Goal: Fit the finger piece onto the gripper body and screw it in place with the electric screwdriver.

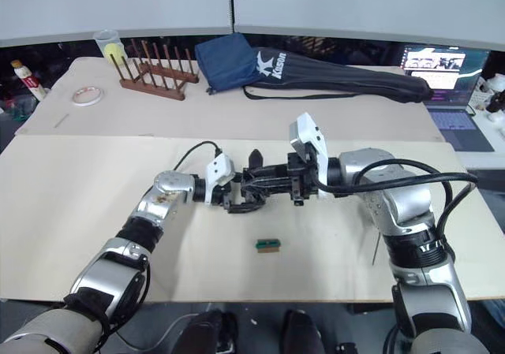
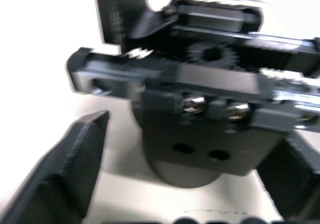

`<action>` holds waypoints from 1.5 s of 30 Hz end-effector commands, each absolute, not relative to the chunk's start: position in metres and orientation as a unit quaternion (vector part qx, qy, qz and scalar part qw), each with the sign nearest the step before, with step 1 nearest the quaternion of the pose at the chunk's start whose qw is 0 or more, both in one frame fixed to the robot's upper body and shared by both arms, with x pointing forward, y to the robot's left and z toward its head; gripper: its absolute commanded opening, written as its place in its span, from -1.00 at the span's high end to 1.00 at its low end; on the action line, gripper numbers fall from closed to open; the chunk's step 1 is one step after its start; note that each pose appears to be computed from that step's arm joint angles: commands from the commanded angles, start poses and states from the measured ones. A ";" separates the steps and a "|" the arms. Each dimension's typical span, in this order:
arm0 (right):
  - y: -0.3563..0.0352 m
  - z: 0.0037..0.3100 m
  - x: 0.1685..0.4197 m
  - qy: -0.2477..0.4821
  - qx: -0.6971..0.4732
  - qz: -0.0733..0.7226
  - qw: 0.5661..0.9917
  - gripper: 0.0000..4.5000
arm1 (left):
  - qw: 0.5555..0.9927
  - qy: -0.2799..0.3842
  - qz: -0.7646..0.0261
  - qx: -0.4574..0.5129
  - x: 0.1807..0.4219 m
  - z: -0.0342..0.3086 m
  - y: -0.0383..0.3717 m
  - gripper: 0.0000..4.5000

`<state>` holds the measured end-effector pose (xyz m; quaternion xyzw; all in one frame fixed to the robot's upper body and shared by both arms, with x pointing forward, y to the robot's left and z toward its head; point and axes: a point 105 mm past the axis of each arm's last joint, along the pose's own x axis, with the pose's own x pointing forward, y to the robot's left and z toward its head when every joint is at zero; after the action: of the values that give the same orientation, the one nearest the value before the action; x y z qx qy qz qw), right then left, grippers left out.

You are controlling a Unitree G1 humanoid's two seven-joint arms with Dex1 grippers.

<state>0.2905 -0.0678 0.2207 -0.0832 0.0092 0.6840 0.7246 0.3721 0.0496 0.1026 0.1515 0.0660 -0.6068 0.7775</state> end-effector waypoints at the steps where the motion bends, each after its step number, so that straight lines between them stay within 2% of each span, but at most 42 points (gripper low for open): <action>1: -0.066 0.233 0.294 -0.034 -0.107 0.678 0.726 0.87 | 0.775 0.041 -0.609 0.164 0.375 0.113 0.047 -0.20; 2: -0.066 0.233 0.294 -0.041 -0.112 0.678 0.725 0.87 | 0.771 0.040 -0.613 0.166 0.373 0.112 0.047 -0.04; 3: -0.066 0.232 0.295 -0.047 -0.118 0.678 0.724 0.87 | 0.767 0.040 -0.618 0.166 0.371 0.111 0.046 -0.03; 12: -0.065 0.226 0.294 -0.064 -0.117 0.692 0.710 0.87 | 0.724 0.031 -0.669 0.166 0.346 0.106 0.036 -0.03; 21: -0.067 0.197 0.304 -0.043 -0.115 0.691 0.712 0.87 | 0.732 0.040 -0.657 0.178 0.353 0.101 0.038 -0.03; 28: -0.066 0.187 0.306 -0.029 -0.104 0.689 0.717 0.87 | 0.733 0.038 -0.656 0.179 0.352 0.101 0.037 -0.03; 38: -0.074 0.162 0.309 0.024 -0.093 0.686 0.721 0.87 | 0.733 0.038 -0.653 0.184 0.354 0.101 0.038 -0.03; 45: -0.074 0.152 0.320 0.055 -0.056 0.672 0.736 0.87 | 0.735 0.038 -0.651 0.185 0.355 0.102 0.039 -0.03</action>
<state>0.3143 -0.0695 0.1702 -0.0669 0.0150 0.6884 0.7221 0.3520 0.0423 0.0931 0.1750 0.0530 -0.6524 0.7355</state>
